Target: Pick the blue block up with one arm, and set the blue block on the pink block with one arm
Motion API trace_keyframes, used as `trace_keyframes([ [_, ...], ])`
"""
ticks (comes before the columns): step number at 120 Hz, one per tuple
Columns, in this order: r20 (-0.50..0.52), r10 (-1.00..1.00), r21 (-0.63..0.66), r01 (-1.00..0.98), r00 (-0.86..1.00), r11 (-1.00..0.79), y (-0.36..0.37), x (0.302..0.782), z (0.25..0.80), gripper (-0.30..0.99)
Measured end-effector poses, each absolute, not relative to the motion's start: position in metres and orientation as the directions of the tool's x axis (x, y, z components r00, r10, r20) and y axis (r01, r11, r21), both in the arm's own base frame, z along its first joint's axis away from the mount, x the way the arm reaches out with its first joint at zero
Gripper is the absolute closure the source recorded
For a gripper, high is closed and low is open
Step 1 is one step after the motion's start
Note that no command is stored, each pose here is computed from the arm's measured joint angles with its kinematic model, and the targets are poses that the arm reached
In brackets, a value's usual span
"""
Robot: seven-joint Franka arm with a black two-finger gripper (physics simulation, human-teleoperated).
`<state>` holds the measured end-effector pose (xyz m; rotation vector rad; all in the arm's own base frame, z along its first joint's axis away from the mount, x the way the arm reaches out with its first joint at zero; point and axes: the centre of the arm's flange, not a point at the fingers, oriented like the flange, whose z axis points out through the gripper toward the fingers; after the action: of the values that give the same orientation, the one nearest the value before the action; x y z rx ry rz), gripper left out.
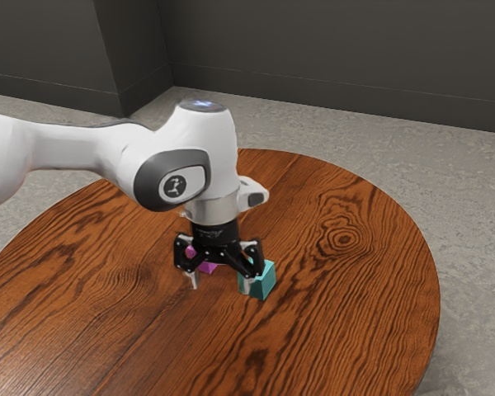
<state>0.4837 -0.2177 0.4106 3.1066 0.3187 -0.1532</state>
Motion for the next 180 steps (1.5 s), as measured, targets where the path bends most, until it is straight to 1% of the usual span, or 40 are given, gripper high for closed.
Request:
trace_keyframes([
  [20, -0.06, -0.018, 0.058, -0.014, 0.998, -0.998, -0.232, 0.487, 0.4, 0.0],
  [36, -0.04, -0.132, 0.084, -0.128, 0.99, -0.988, -0.226, 0.463, 0.391, 0.0],
  [75, -0.016, -0.236, 0.111, -0.233, 0.972, -0.966, -0.188, 0.499, 0.365, 0.0],
  [90, -0.008, -0.286, 0.125, -0.283, 0.958, -0.951, -0.194, 0.501, 0.359, 0.0],
  [106, -0.026, -0.285, 0.169, -0.277, 0.958, -0.946, -0.22, 0.493, 0.348, 0.0],
  [120, -0.031, -0.229, 0.18, -0.22, 0.973, -0.959, -0.209, 0.502, 0.345, 0.0],
  [141, -0.028, -0.207, 0.179, -0.199, 0.978, -0.963, -0.214, 0.537, 0.333, 0.0],
  [155, -0.026, -0.167, 0.167, -0.16, 0.986, -0.973, -0.187, 0.559, 0.326, 0.0],
  [180, -0.019, -0.183, 0.148, -0.178, 0.983, -0.973, -0.171, 0.581, 0.317, 0.0],
])
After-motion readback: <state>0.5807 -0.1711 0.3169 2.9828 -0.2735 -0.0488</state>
